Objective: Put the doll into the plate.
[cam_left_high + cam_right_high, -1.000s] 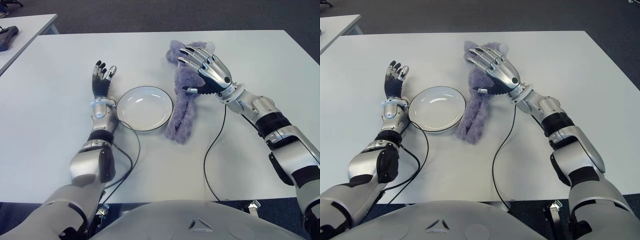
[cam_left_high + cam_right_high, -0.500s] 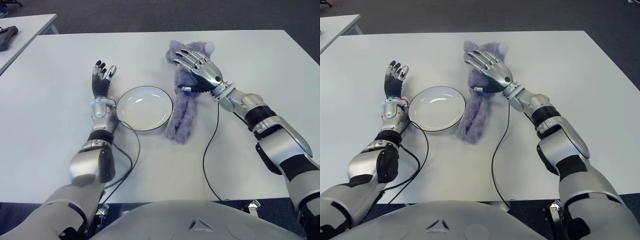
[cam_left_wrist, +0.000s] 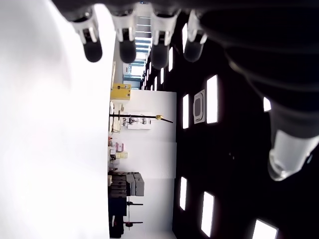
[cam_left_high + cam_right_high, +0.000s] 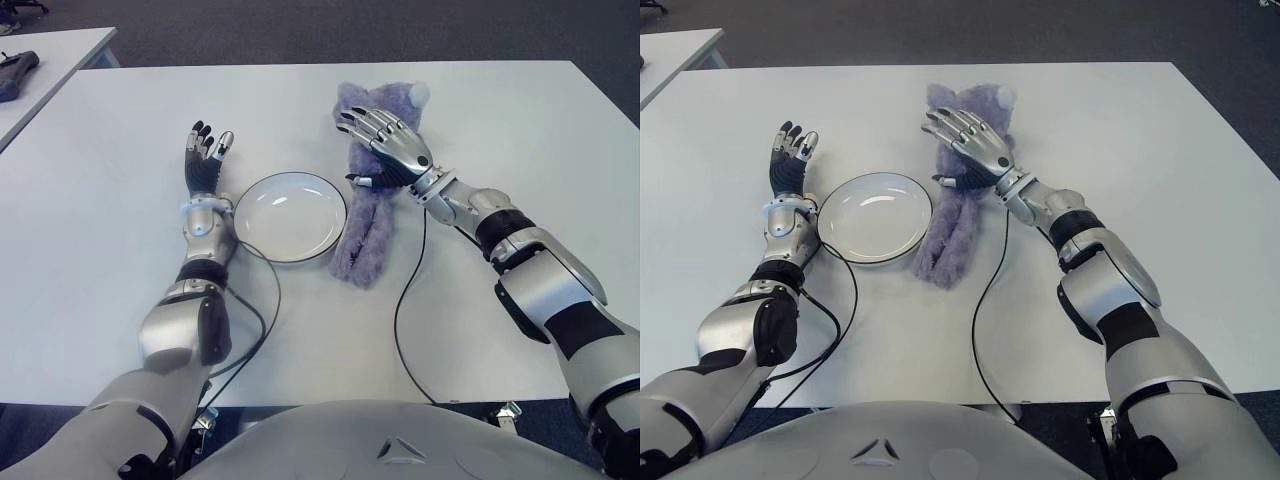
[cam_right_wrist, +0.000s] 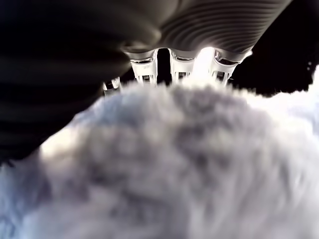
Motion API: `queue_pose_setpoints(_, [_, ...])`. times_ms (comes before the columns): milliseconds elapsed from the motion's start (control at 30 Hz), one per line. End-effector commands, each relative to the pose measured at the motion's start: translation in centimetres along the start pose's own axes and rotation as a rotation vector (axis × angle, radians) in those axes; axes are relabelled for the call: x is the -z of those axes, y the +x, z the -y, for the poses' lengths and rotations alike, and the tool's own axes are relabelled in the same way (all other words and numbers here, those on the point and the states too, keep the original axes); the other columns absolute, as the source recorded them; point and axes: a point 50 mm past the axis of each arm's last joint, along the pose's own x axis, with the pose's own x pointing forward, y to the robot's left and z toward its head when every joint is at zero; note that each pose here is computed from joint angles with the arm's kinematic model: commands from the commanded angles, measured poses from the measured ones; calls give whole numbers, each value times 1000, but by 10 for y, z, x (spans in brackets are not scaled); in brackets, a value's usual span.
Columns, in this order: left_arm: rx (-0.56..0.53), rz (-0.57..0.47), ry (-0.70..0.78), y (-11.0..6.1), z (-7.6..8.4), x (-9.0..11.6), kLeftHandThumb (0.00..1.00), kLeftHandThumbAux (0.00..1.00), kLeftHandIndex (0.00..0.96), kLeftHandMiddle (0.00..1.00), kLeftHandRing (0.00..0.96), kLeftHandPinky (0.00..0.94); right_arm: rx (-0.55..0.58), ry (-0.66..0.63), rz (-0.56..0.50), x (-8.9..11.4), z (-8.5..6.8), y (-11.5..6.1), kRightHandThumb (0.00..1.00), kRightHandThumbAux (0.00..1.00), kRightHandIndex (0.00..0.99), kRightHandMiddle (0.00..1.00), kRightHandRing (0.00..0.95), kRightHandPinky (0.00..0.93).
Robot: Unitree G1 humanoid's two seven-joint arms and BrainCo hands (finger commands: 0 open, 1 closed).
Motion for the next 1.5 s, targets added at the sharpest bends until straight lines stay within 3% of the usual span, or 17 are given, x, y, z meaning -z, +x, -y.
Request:
queue_pose_setpoints(33, [-107, -481, -24, -110, -19, 115, 0, 547, 23, 93, 42, 0, -38, -11, -23, -4, -7, 6, 328, 449, 36, 0, 0, 34])
queue_pose_setpoints(500, [-111, -483, -39, -111, -20, 116, 0, 557, 27, 93, 43, 0, -47, 40, -73, -9, -17, 6, 342, 444, 43, 13, 7, 54])
queue_pose_setpoints(567, [-113, -482, -40, -111, -20, 116, 0, 559, 30, 94, 44, 0, -43, 53, -84, -9, -17, 5, 363, 447, 60, 32, 32, 122])
queue_pose_setpoints(600, [-114, -482, -41, -111, -21, 116, 0, 559, 31, 94, 44, 0, -36, 66, -95, -9, -18, 4, 375, 451, 74, 57, 80, 192])
queue_pose_setpoints(633, [-114, -481, -42, -111, -21, 116, 0, 559, 34, 96, 46, 0, -31, 74, -103, -9, -18, 4, 408, 464, 154, 150, 236, 371])
queue_pose_setpoints(700, [-115, -480, -42, -111, -21, 116, 0, 558, 34, 98, 46, 0, -17, 87, -115, -9, -18, 3, 444, 476, 217, 220, 333, 475])
queue_pose_setpoints(767, [-114, -479, -41, -112, -21, 116, 0, 557, 34, 98, 47, 0, -3, 92, -121, -8, -17, 3, 454, 479, 232, 236, 354, 497])
queue_pose_setpoints(800, [-113, -478, -41, -112, -21, 116, 0, 557, 33, 100, 47, 0, 12, 93, -126, -8, -17, 3, 510, 495, 304, 288, 407, 530])
queue_pose_setpoints(833, [-112, -477, -40, -112, -21, 116, 0, 557, 32, 100, 48, 0, 22, 94, -128, -8, -16, 3, 651, 651, 391, 325, 438, 541])
queue_pose_setpoints(900, [-112, -477, -39, -112, -22, 116, 0, 557, 32, 101, 48, 0, 50, 90, -131, -8, -15, 4, 695, 696, 420, 380, 467, 558])
queue_pose_setpoints(1000, [-113, -474, -38, -112, -22, 116, 0, 555, 33, 101, 48, 0, 89, 81, -130, -9, -13, 4, 701, 703, 426, 443, 496, 588])
queue_pose_setpoints(1033, [-114, -474, -38, -112, -23, 116, 0, 552, 34, 101, 48, 0, 100, 79, -128, -9, -12, 5, 699, 704, 429, 540, 587, 651])
queue_pose_setpoints(1233, [-114, -462, -35, -113, -23, 115, 0, 547, 33, 104, 50, 0, 156, 97, -131, -10, -10, 6, 694, 702, 440, 720, 740, 778])
queue_pose_setpoints(1500, [-115, -455, -35, -113, -22, 115, 0, 551, 32, 100, 47, 0, 195, 174, -167, -11, -7, 8, 689, 707, 439, 832, 815, 848])
